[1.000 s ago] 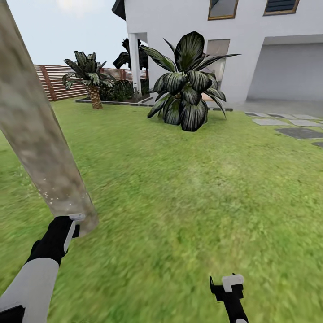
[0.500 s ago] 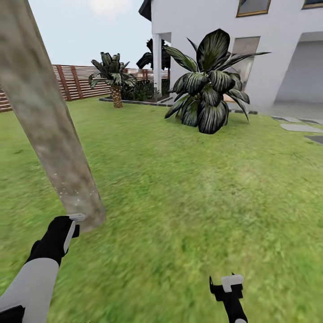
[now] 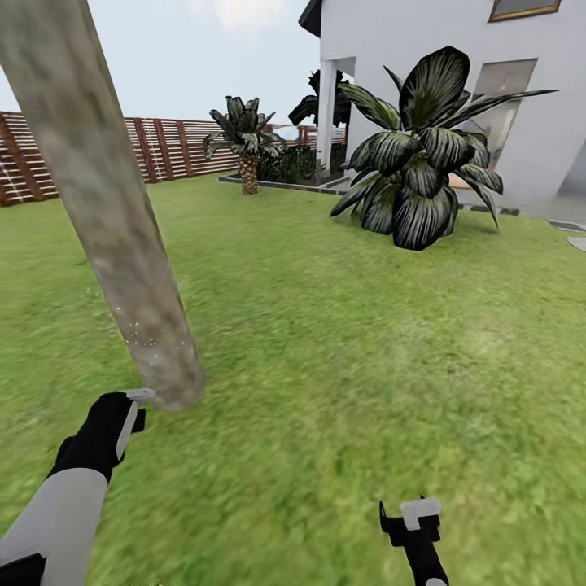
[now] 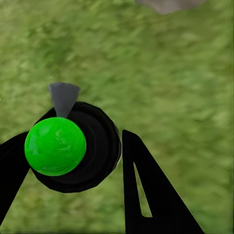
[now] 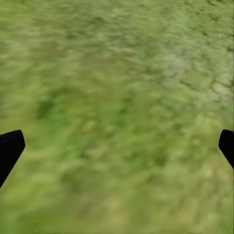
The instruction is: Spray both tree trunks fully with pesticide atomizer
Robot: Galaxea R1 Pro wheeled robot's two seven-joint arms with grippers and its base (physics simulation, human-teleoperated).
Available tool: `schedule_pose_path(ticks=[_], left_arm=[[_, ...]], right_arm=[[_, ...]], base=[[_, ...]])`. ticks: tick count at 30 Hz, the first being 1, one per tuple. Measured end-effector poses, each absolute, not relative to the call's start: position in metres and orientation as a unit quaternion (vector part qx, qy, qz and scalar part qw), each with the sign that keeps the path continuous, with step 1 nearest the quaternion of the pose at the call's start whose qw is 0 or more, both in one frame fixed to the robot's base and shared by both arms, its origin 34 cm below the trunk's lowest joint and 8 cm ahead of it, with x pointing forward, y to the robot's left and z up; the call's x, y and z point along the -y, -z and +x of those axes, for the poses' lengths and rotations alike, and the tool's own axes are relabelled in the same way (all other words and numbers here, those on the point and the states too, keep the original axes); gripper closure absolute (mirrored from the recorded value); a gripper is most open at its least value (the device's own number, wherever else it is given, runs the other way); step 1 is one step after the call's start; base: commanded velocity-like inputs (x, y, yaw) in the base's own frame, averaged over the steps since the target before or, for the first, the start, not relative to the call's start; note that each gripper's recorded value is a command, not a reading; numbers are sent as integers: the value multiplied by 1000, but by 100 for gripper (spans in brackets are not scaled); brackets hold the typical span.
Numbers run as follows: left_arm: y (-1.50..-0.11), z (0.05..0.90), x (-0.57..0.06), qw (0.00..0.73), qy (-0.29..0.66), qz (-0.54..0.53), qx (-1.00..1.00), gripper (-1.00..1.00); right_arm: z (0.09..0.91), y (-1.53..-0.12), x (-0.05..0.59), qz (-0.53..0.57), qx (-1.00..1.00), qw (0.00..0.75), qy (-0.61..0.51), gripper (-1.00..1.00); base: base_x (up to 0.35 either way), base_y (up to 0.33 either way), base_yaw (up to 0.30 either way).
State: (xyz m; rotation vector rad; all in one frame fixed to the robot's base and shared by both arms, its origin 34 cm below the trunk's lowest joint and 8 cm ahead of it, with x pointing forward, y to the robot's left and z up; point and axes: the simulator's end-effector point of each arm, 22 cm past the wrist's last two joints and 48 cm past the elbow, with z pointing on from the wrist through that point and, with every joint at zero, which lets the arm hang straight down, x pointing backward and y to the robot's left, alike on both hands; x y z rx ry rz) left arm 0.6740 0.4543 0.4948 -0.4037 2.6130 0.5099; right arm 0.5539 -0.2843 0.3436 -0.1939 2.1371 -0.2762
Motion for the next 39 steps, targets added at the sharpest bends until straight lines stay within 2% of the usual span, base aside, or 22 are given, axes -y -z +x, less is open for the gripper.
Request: schedule_pose_path(ticks=[7,12,21,26,29,32,39], left_arm=[[-490,676,-440,222,-175,-143,-949,100],[-489,675,-439,221,-172,-143,-949,100],[-517,697,-447,266,-177,-142,-937,100],[-518,696,-438,247,-168,-139,-944,100],[-535,719,-420,261,-145,-118,-947,100],[-557,742,-405,280,-127,-109,-945,100],[-575,754,-389,271,-127,-85,-951,100]], right_arm=[[554,-344,284,-79,-872,470,113,-100],[554,-344,286,-78,-872,469,114,-100],[554,-344,290,-78,-872,469,117,-100],[554,-344,290,-78,-872,469,117,-100],[554,-344,290,-78,-872,469,117,-100],[554,-344,290,-78,-872,469,117,-100],[554,-344,291,-78,-872,469,117,-100]], base=[[110,-217,278],[13,-18,278],[0,-1,278],[0,0,278],[0,0,268],[0,0,111],[16,-1,9]])
